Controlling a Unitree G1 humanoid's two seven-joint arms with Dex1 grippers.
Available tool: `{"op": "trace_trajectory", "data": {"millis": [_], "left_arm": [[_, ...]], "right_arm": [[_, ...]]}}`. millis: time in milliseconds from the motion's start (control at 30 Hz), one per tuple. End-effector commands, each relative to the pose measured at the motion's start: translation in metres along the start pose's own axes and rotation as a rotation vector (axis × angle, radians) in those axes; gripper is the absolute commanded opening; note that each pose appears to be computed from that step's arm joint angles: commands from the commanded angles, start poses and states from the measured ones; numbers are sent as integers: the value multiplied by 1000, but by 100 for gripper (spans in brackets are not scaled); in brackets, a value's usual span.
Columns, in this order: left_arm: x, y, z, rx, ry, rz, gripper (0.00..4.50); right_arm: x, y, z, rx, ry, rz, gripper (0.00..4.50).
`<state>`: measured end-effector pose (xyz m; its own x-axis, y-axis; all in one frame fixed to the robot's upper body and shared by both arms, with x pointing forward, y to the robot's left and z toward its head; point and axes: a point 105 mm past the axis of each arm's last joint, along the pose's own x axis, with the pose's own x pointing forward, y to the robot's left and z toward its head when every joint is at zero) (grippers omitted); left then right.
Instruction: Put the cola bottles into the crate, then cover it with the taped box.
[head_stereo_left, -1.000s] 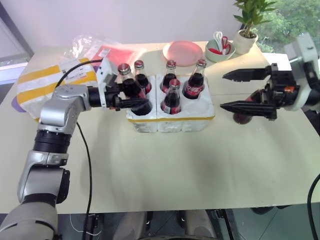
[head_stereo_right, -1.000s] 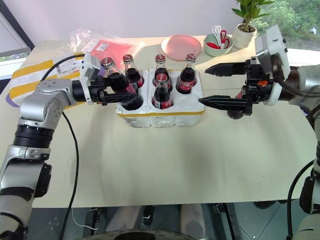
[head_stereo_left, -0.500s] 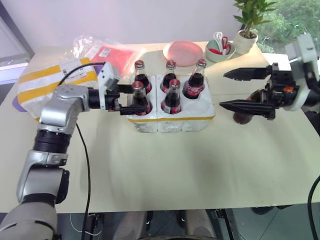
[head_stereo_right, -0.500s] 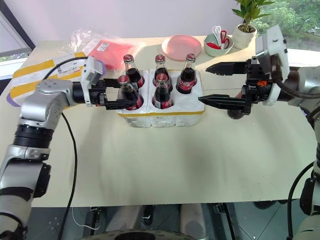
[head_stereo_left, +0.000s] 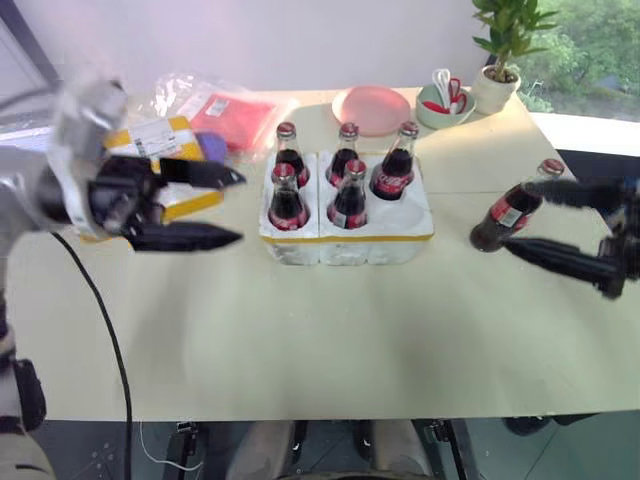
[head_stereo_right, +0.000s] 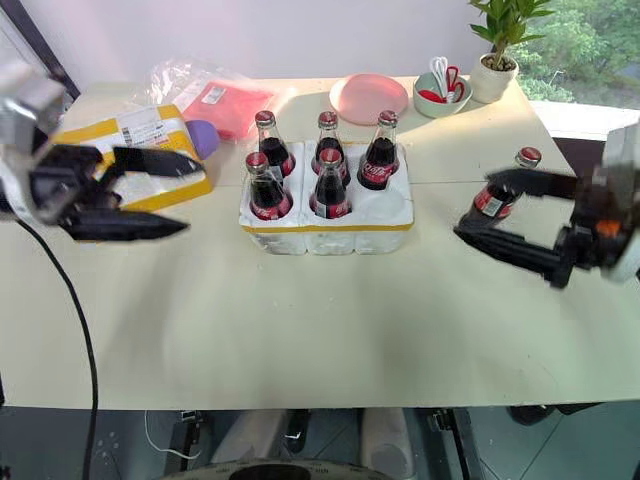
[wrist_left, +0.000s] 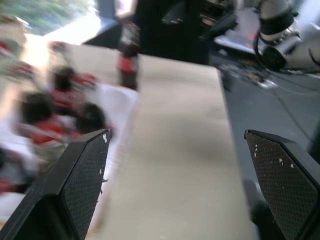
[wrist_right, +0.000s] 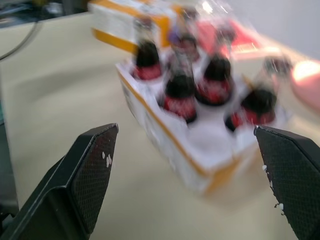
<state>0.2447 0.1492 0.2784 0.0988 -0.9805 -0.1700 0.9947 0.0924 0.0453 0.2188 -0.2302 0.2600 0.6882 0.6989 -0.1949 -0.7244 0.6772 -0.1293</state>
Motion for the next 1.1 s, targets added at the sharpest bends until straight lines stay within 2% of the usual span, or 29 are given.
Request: {"op": "trace_trajectory", "data": {"millis": [33, 133, 367, 1100], "left_arm": [[10, 2, -6, 31, 2, 27, 448], [18, 7, -16, 21, 5, 56, 448], [32, 8, -18, 24, -37, 75, 448], [39, 6, -12, 74, -30, 98, 448]], "right_arm": [[-9, -5, -16, 33, -15, -159, 450], [-8, -23, -40, 94, -33, -330, 450], [0, -71, -69, 261, -156, -588, 450], [60, -135, -95, 291, -174, -645, 450]]}}
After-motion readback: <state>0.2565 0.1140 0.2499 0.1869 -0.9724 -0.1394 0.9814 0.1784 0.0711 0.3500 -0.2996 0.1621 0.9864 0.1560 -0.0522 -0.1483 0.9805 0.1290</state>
